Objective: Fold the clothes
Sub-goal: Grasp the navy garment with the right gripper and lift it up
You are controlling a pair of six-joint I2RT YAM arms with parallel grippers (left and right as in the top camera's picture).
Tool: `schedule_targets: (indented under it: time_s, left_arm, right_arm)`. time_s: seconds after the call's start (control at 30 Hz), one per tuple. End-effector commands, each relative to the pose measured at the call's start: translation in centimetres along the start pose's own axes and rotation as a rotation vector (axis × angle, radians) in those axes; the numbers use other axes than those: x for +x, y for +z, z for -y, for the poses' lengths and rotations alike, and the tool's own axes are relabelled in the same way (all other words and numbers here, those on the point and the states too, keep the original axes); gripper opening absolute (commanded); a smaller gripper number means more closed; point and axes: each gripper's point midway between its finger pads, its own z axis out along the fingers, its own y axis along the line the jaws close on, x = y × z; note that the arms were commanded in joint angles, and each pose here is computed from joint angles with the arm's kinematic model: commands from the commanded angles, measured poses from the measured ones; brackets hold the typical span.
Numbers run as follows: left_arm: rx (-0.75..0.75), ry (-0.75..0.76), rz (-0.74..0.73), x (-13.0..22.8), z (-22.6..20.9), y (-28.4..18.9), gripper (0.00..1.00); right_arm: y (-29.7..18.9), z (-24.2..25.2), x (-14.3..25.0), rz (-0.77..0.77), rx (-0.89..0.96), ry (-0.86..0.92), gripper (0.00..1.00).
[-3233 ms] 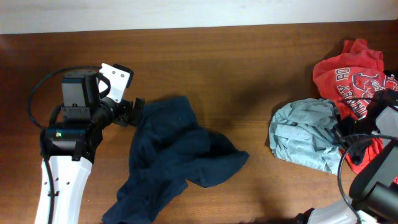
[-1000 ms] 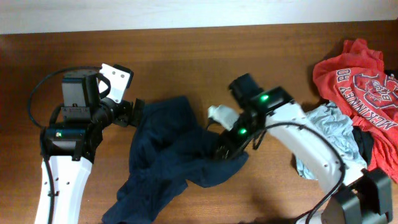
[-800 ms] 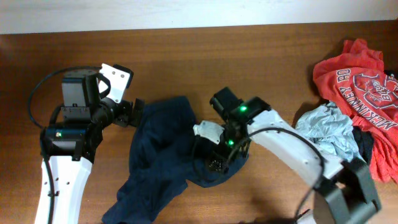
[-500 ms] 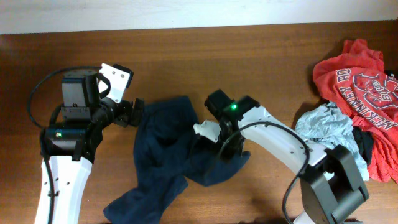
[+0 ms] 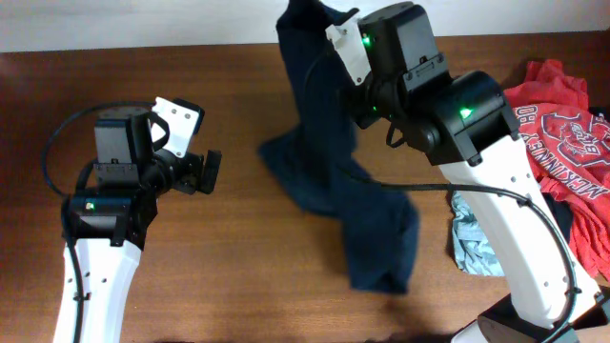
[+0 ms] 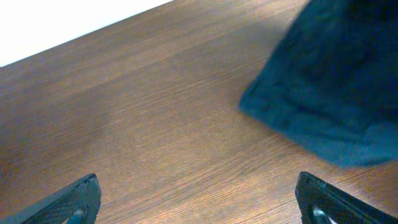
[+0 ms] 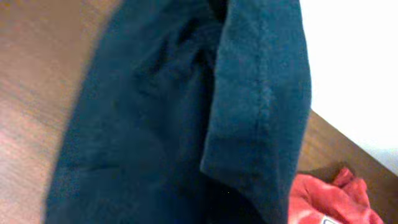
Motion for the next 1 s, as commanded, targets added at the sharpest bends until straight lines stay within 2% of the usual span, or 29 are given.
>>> schedule_targets:
  time_s: [0.0, 0.13, 0.2, 0.27, 0.33, 0.43, 0.5, 0.6, 0.67, 0.83, 0.9, 0.93, 0.97]
  left_arm:
    - [-0.01, 0.008, 0.009, -0.4, -0.3, -0.2, 1.0]
    - [-0.01, 0.008, 0.009, -0.4, -0.3, -0.2, 1.0]
    - [-0.011, 0.008, 0.009, -0.4, -0.3, -0.2, 1.0]
    - [-0.013, 0.008, 0.009, -0.4, -0.3, -0.2, 1.0]
    - [-0.02, 0.008, 0.007, -0.4, -0.5, -0.2, 1.0]
    - [-0.06, 0.007, -0.011, -0.1, -1.2, -0.3, 1.0]
    - [-0.062, 0.007, -0.012, 0.0, -1.2, -0.3, 1.0]
    - [-0.062, 0.007, -0.011, -0.1, -1.2, -0.3, 1.0]
    - [-0.063, 0.007, -0.007, -0.2, -1.2, -0.3, 1.0]
    - [-0.063, 0.007, -0.007, -0.1, -1.2, -0.3, 1.0]
    - [-0.062, 0.007, -0.007, -0.1, -1.2, -0.3, 1.0]
    - [-0.062, 0.007, -0.007, -0.2, -1.2, -0.3, 1.0]
    - [-0.062, 0.007, -0.008, -0.1, -1.2, -0.2, 1.0]
  right_arm:
    - [-0.6, -0.5, -1.2, 0.053, -0.036, -0.05, 0.04]
    - [-0.7, -0.1, -1.3, 0.058, -0.017, -0.1, 0.04]
    - [-1.3, -0.2, -2.7, 0.12, -0.033, -0.019, 0.04]
    - [-2.2, -2.6, -4.6, 0.217, -0.182, -0.021, 0.04]
    - [-3.1, -3.6, -5.9, 0.282, -0.25, -0.025, 0.04]
    - [-9.9, -4.9, -11.7, 0.574, -0.421, -0.001, 0.04]
    - [-11.5, -4.3, -12.6, 0.618, -0.411, 0.011, 0.04]
    - [-11.8, -4.3, -12.2, 0.604, -0.445, 0.023, 0.04]
    - [-10.7, -2.8, -11.2, 0.555, -0.401, 0.051, 0.04]
    - [-4.9, 3.2, -5.4, 0.286, -0.198, 0.168, 0.05]
    - [-2.5, 6.0, -2.3, 0.159, -0.098, 0.215, 0.17]
    - [-0.7, 7.9, 0.0, 0.063, -0.041, 0.247, 0.54]
    - [-0.1, 8.4, 0.8, 0.033, -0.03, 0.256, 0.65]
